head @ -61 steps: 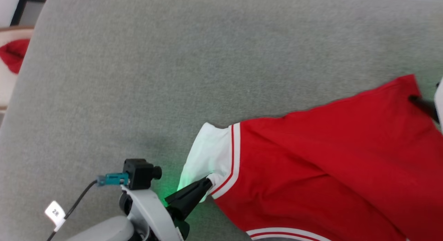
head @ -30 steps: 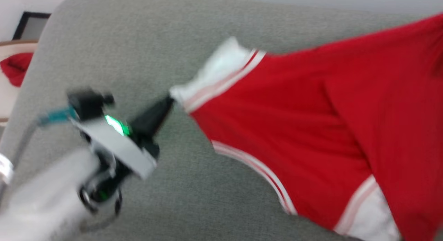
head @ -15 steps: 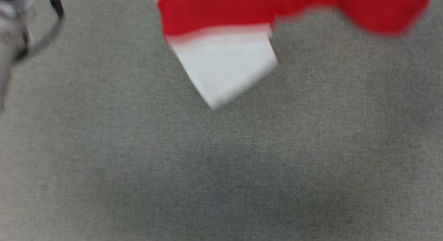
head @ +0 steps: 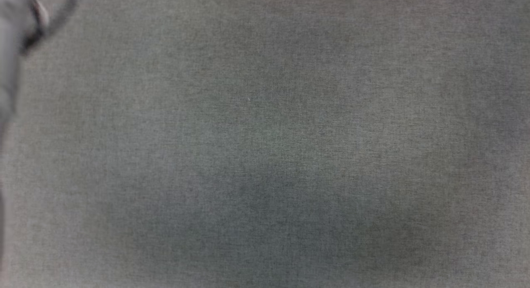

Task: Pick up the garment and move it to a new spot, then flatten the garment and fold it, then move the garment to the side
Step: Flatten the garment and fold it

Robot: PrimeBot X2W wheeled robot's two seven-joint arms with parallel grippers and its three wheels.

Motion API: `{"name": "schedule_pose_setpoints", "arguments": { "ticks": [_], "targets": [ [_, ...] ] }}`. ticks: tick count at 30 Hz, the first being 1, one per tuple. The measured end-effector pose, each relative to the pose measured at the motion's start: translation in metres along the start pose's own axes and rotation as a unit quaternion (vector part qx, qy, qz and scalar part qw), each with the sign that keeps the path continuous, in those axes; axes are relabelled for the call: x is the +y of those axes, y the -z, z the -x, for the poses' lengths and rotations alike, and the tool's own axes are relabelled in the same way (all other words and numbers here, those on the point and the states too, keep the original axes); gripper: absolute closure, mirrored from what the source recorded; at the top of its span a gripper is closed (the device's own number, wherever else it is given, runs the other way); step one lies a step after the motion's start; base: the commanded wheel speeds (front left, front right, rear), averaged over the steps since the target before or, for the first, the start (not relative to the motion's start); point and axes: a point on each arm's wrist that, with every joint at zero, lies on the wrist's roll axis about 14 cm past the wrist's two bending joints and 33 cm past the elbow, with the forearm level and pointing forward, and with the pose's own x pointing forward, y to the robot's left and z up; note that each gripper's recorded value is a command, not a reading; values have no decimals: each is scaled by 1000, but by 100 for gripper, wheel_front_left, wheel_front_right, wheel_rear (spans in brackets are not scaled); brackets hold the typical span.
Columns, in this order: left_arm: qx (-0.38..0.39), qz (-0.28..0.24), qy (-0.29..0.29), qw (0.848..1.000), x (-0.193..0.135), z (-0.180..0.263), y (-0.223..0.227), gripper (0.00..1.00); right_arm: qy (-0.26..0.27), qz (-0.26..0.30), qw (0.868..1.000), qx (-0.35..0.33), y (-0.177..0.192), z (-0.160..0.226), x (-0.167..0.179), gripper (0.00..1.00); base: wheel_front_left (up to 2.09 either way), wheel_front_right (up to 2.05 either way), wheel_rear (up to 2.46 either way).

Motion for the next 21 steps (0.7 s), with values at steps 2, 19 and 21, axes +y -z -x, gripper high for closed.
{"name": "schedule_pose_setpoints", "arguments": {
  "ticks": [2, 19, 21],
  "targets": [
    [20, 21, -6, 1000, 6, 15, 20, 100, -1, 8, 999, 32, 26, 4, -4, 100, 0, 0, 0],
    [167, 124, -54, 977, 6, 204, 116, 100, -58, 17, 959, 278, 150, 159, -42, 100, 0, 0, 0],
    [180, 126, -65, 973, 6, 226, 120, 100, -64, 14, 949, 308, 161, 185, -43, 100, 0, 0, 0]
  ]
}}
